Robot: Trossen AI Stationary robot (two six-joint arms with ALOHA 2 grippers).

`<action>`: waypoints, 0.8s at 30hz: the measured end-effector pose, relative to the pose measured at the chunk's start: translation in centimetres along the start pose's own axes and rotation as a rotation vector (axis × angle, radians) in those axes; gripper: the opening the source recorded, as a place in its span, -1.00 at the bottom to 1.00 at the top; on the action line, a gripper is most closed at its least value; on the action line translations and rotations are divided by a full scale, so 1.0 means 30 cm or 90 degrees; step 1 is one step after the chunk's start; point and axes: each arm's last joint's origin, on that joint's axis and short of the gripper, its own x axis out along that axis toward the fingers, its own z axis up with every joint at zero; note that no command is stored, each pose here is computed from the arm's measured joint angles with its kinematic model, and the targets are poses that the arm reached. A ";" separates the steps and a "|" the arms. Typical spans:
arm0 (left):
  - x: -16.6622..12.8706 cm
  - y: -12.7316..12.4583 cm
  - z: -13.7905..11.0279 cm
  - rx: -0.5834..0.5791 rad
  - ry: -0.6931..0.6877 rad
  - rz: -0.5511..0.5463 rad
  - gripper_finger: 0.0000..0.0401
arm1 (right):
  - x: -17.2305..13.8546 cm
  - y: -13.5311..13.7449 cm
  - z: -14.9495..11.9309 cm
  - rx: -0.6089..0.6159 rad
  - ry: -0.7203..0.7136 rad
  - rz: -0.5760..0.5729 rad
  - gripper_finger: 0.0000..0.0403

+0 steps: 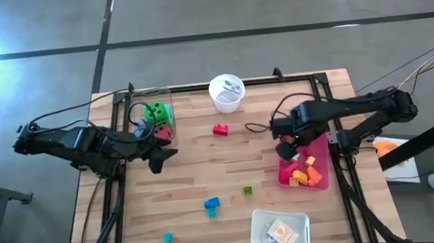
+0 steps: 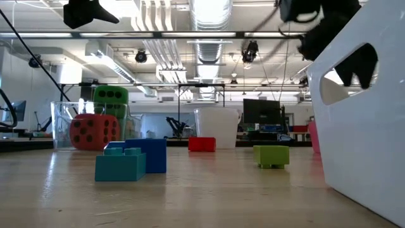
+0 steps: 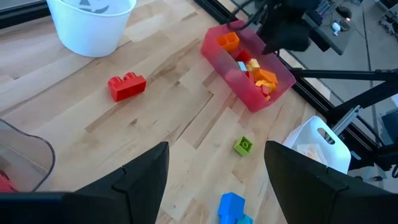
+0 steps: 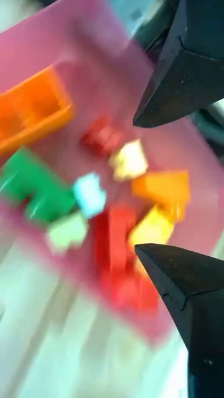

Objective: Pick & Place Toys
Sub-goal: Put the light green game piece into the pink bin

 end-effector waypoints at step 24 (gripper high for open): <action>0.000 -0.002 -0.004 0.016 0.020 -0.016 0.32 | 0.124 0.527 -0.051 -0.567 -0.149 0.137 0.56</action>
